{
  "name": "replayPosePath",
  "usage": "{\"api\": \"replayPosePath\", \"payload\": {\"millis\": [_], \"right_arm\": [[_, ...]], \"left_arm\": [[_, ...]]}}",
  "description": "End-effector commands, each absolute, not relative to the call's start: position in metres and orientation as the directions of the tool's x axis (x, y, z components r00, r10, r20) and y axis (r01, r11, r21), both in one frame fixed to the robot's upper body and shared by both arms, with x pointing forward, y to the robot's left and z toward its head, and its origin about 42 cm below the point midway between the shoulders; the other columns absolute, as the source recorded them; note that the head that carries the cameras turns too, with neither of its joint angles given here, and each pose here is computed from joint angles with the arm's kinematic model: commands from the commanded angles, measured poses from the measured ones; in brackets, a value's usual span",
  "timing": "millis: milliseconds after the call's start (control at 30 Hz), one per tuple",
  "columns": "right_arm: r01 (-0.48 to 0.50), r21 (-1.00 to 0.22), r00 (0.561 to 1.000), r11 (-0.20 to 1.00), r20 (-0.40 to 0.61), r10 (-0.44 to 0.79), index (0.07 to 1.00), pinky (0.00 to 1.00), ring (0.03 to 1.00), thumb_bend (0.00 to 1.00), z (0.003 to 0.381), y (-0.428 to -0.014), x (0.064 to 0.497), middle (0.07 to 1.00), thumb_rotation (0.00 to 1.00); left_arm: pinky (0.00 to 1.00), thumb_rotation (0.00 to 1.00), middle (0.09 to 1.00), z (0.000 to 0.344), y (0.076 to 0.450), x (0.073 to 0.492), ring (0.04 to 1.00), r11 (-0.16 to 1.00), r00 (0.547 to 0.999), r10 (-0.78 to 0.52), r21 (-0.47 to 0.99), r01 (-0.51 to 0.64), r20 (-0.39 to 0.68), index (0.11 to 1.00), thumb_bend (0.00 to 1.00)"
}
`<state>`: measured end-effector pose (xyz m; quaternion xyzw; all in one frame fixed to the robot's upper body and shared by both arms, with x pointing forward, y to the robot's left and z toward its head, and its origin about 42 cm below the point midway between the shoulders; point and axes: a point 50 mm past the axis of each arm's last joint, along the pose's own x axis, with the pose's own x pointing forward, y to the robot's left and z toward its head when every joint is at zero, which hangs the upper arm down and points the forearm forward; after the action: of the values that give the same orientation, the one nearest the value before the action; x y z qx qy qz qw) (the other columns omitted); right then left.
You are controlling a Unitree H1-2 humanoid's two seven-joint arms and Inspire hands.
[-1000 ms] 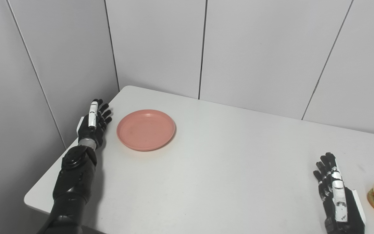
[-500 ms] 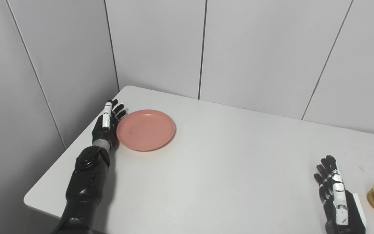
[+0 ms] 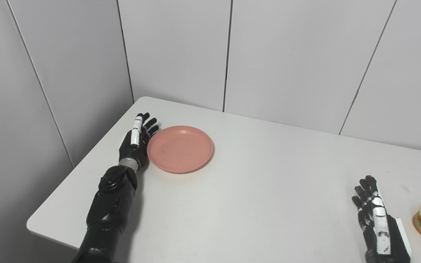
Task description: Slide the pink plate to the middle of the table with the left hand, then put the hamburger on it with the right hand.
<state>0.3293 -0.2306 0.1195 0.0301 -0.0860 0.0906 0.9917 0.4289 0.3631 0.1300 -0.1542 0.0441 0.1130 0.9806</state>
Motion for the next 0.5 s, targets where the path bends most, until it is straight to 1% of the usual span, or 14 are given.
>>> {"api": "replayPosePath", "payload": {"millis": [0,300,400,467], "right_arm": [[-0.168,0.059,0.979,0.984,0.122,0.16,0.996,1.0,0.986,0.31,0.099,-0.23,0.317,0.988,1.0],[-0.171,0.062,0.979,0.983,0.121,0.162,0.989,1.0,0.979,0.31,0.099,-0.228,0.317,0.981,1.0],[-0.172,0.074,0.98,0.982,0.112,0.164,0.995,1.0,0.986,0.34,0.1,-0.227,0.317,0.988,1.0],[-0.169,0.061,0.98,0.984,0.116,0.161,0.992,1.0,0.982,0.34,0.1,-0.226,0.317,0.983,1.0]], "left_arm": [[0.92,1.0,0.904,0.127,0.348,0.433,0.904,0.925,0.975,0.164,-0.321,-0.205,-0.152,0.909,0.35],[0.92,1.0,0.905,0.122,0.327,0.432,0.909,0.928,0.982,0.1,-0.34,-0.15,-0.16,0.9,0.37],[0.93,1.0,0.907,0.122,0.317,0.431,0.911,0.924,0.984,0.074,-0.36,-0.128,-0.16,0.899,0.36],[0.92,1.0,0.906,0.122,0.309,0.43,0.909,0.924,0.985,0.057,-0.365,-0.113,-0.162,0.898,0.37]]}}
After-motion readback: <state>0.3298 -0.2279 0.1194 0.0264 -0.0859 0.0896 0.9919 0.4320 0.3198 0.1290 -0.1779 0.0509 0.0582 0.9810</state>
